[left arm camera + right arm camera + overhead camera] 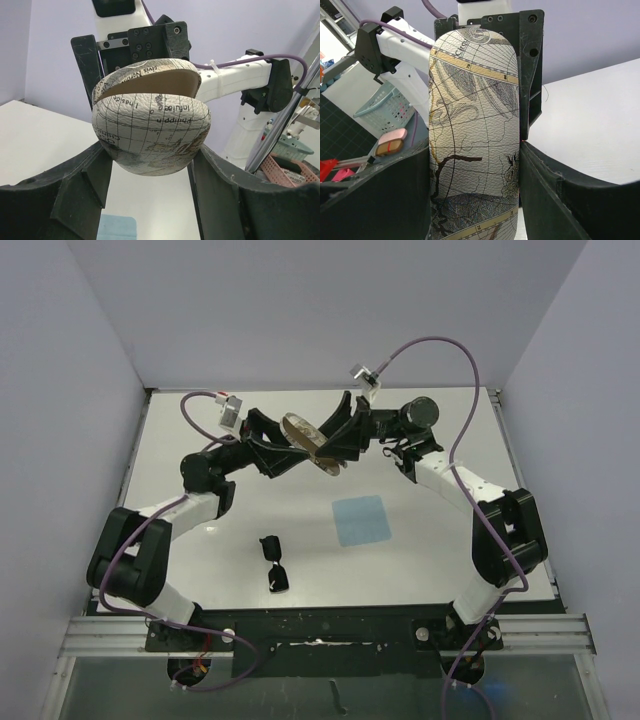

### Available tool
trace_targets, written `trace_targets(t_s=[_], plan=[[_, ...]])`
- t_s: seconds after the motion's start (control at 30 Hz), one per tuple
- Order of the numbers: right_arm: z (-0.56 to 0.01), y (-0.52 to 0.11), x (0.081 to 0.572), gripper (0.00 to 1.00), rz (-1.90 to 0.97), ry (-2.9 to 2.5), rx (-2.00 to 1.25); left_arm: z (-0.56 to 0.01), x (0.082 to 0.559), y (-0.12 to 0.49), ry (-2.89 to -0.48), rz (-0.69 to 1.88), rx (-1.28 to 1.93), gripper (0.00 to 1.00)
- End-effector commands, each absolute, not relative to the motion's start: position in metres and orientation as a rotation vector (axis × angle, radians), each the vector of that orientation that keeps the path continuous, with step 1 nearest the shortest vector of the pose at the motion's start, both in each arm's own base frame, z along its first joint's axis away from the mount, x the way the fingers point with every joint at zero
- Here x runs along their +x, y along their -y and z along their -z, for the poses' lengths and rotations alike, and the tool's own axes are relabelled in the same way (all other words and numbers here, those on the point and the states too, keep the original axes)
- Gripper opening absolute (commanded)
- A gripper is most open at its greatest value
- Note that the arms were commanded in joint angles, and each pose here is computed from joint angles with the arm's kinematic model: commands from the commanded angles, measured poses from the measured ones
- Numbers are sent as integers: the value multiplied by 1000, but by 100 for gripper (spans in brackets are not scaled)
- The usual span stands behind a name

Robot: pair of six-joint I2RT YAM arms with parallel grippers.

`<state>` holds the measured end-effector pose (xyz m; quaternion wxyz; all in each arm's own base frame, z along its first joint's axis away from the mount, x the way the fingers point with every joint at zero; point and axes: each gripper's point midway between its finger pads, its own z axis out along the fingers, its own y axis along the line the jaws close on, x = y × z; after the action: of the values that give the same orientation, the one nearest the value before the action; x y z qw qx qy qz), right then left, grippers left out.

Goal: Organize the sunglasses
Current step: Open the sunglasses case.

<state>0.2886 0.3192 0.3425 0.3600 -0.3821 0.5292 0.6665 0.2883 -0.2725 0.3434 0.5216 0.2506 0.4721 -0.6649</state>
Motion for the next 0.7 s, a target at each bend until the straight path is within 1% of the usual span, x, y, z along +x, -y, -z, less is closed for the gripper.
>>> trace_targets(t_s=[0.0, 0.67], plan=[[-413, -295, 262, 0, -1581, -1089, -1067, -325, 298, 267, -1178, 1513, 628, 2], [-420, -289, 248, 0, -1568, -1052, -1075, -303, 334, 263, -1287, 1469, 449, 1]])
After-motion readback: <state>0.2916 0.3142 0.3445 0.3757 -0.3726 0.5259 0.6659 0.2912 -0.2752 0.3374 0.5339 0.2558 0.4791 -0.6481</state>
